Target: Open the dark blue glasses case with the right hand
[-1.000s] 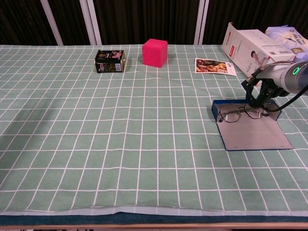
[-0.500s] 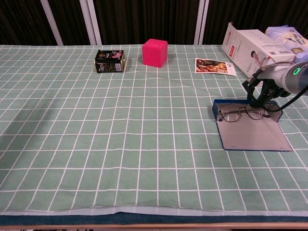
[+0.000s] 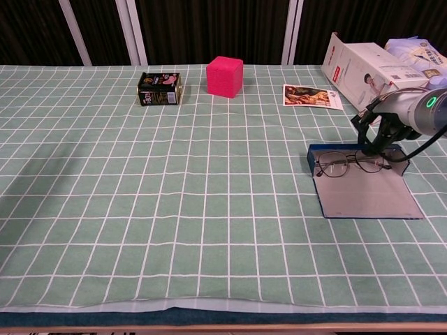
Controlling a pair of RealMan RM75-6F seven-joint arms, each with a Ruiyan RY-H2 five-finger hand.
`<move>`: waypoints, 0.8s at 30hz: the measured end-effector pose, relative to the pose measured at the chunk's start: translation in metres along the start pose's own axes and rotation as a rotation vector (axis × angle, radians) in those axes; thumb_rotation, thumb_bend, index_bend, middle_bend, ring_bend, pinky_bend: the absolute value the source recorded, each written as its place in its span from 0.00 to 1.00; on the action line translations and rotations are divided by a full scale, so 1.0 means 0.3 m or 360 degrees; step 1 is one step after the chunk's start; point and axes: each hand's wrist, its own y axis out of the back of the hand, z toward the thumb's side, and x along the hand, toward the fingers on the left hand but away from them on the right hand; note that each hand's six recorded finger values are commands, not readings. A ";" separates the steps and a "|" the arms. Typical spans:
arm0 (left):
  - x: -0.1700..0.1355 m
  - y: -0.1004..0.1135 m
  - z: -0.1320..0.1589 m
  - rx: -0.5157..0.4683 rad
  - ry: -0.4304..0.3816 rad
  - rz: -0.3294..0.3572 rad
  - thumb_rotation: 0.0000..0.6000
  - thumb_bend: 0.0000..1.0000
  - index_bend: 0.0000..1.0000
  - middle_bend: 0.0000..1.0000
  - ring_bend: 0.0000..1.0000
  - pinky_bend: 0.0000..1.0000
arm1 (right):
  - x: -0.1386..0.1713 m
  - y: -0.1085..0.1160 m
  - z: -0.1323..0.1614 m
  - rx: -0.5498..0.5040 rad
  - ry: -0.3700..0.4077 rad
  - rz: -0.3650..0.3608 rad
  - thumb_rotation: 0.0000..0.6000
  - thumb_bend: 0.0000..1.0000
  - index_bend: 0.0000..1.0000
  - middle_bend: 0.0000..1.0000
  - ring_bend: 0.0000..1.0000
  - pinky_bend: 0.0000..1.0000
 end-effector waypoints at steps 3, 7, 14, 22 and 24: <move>0.000 0.001 0.001 -0.0003 -0.0001 0.0000 1.00 0.00 0.00 0.00 0.00 0.00 | 0.006 0.008 0.005 -0.0032 0.0004 -0.0009 1.00 0.49 0.61 0.95 1.00 1.00; 0.000 0.002 0.001 -0.0006 -0.0001 0.0005 1.00 0.00 0.00 0.00 0.00 0.00 | 0.013 0.020 0.011 -0.0065 0.0015 -0.0032 1.00 0.49 0.61 0.95 1.00 1.00; -0.002 0.004 0.003 -0.0008 -0.0005 0.0011 1.00 0.00 0.00 0.00 0.00 0.00 | 0.028 0.028 0.022 -0.0119 0.0042 -0.0088 1.00 0.49 0.62 0.95 1.00 1.00; -0.002 0.006 0.004 -0.0008 -0.0008 0.0016 1.00 0.00 0.00 0.00 0.00 0.00 | 0.045 0.019 0.048 -0.0204 0.0095 -0.0136 1.00 0.49 0.63 0.95 1.00 1.00; -0.003 0.006 0.004 -0.0010 -0.0007 0.0016 1.00 0.00 0.00 0.00 0.00 0.00 | 0.048 0.016 0.055 -0.0234 0.0110 -0.0146 1.00 0.49 0.63 0.95 1.00 1.00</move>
